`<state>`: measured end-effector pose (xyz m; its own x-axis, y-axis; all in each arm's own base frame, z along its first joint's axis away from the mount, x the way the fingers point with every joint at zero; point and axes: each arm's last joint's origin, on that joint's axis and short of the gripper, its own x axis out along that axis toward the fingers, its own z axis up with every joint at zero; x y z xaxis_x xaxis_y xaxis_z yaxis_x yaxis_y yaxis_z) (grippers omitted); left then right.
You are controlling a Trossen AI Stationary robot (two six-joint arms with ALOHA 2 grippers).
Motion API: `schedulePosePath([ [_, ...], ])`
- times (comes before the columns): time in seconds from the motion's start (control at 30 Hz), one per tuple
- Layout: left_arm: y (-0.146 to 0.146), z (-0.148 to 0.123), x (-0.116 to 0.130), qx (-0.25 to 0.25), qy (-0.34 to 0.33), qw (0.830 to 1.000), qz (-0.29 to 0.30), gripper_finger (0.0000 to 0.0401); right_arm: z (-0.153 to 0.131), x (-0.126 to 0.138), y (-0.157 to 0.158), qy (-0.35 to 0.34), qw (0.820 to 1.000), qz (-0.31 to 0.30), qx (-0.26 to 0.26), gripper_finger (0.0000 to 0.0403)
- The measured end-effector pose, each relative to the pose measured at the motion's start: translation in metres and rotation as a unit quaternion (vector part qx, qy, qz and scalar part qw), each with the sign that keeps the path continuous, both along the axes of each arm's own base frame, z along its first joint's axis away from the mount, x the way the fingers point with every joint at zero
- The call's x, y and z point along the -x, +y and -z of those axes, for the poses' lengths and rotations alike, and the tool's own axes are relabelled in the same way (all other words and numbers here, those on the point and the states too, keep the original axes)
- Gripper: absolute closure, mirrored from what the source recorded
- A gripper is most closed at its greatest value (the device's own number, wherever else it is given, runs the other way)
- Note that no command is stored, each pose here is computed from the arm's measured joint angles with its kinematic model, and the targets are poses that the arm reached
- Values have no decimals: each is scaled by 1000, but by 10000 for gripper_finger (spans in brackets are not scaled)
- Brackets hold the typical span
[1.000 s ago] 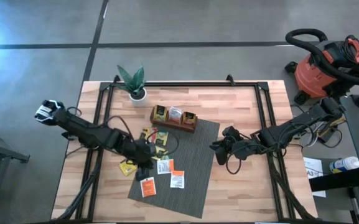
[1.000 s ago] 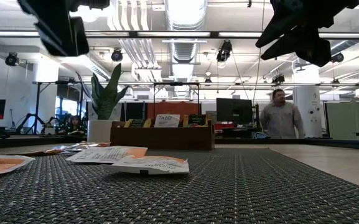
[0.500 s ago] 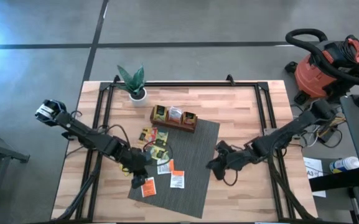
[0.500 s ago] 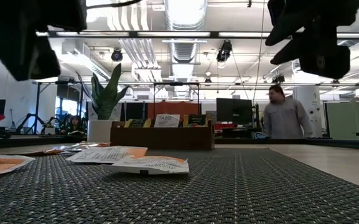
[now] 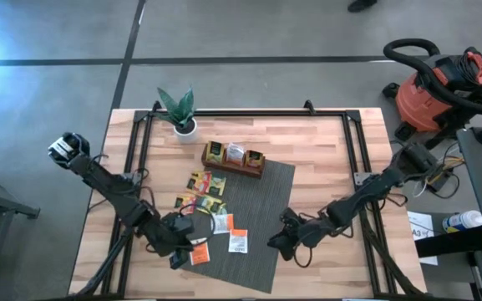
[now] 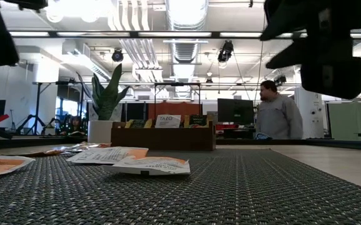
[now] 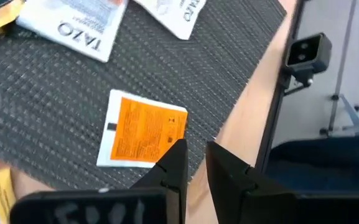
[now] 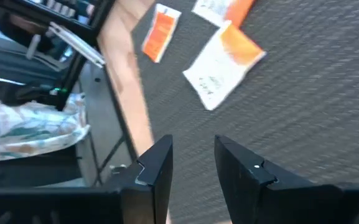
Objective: Pick & Place Tea
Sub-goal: Put the left white tea bag into the middle compartment of the wooden organizer
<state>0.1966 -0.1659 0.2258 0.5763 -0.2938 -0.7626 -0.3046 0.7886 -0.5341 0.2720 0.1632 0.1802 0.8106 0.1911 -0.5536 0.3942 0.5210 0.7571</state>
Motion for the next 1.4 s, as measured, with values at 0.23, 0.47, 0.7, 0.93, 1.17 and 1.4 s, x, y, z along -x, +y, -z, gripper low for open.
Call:
schedulePosePath([
  [0.23,-9,14,2,40,54,996,-52,349,1,-29,18,-9,1000,-20,6,287],
  [0.47,-17,39,-4,22,102,992,-69,353,3,-61,28,-8,999,-19,25,287],
  [0.7,-24,67,-10,42,107,990,-78,355,2,-88,15,11,1000,-11,12,287],
  [0.93,-23,86,-9,48,102,991,-75,355,12,-131,10,29,997,-53,-48,287],
  [1.17,-22,87,-2,31,88,992,-80,355,36,-168,25,45,995,-50,-80,287],
  [1.4,-20,85,-7,16,36,993,-113,355,50,-187,28,48,996,-14,-79,287],
])
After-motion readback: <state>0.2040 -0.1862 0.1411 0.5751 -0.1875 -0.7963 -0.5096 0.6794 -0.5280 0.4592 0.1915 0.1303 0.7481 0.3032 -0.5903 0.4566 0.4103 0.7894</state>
